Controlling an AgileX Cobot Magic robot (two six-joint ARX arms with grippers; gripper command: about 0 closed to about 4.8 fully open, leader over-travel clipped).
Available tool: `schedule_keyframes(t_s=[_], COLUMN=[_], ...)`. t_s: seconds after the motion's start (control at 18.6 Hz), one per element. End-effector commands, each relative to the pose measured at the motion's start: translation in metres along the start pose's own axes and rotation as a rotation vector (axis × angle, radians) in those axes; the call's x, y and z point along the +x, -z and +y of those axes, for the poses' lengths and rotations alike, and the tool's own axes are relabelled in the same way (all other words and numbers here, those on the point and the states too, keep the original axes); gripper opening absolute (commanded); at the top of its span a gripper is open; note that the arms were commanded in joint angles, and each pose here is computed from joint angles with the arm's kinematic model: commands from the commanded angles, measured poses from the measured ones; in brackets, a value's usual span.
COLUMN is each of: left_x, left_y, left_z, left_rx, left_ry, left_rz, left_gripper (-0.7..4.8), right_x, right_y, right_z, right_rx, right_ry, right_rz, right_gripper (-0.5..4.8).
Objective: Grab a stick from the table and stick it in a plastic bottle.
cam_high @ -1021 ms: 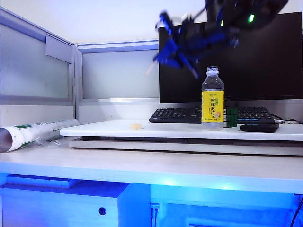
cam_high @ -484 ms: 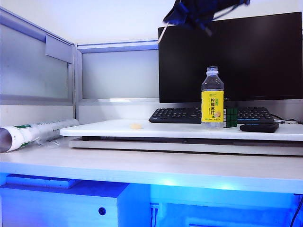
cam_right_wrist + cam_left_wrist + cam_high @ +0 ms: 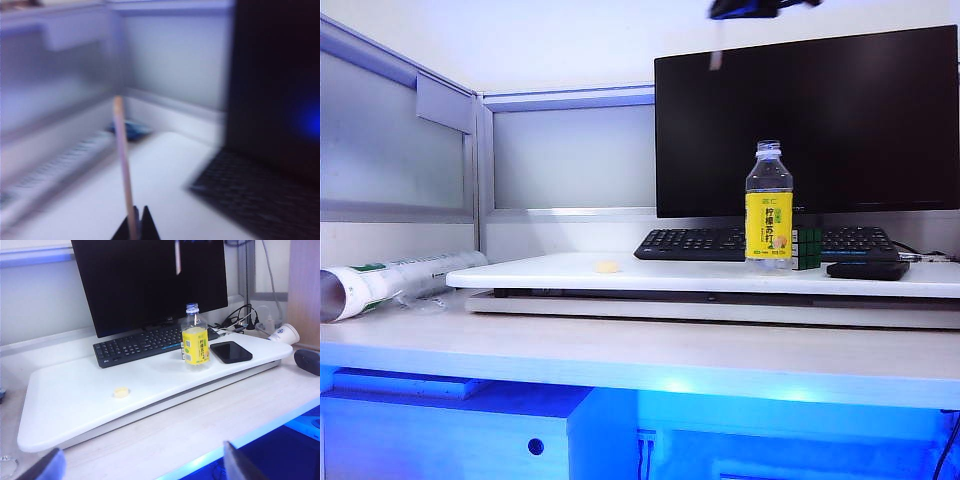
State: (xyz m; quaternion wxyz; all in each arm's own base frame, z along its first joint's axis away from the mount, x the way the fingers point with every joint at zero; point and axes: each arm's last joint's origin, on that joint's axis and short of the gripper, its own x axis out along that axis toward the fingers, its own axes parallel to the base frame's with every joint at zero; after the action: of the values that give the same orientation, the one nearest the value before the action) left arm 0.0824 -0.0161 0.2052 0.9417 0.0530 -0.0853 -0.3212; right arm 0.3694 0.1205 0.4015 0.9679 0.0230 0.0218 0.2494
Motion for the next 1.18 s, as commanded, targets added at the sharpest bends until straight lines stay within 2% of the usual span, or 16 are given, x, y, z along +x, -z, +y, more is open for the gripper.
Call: schedule_keyframes(t_s=[0.05,0.38,0.75,1.18], left_x=[0.0,0.0,0.0,0.0], left_y=[0.0,0.001,0.002,0.003], left_z=[0.0,0.0,0.0,0.0], left_rx=[-0.013,-0.019,-0.048,-0.051], left_ry=[0.003,0.003,0.003,0.003], left_rz=[0.007,0.014,0.028,0.031], left_gripper=[4.23,4.21,4.21,4.21], right_x=[-0.003,-0.001,0.021,0.024], right_y=[0.0,0.001,0.026,0.033], right_z=[-0.007,-0.01,-0.027,-0.048], right_rx=[-0.099,-0.229,-0.222,-0.194], right_ry=[0.067,0.148,0.176,0.226], right_rz=[0.023,0.032,0.064,0.052], right_gripper=[-0.06,-0.06,-0.06,-0.06])
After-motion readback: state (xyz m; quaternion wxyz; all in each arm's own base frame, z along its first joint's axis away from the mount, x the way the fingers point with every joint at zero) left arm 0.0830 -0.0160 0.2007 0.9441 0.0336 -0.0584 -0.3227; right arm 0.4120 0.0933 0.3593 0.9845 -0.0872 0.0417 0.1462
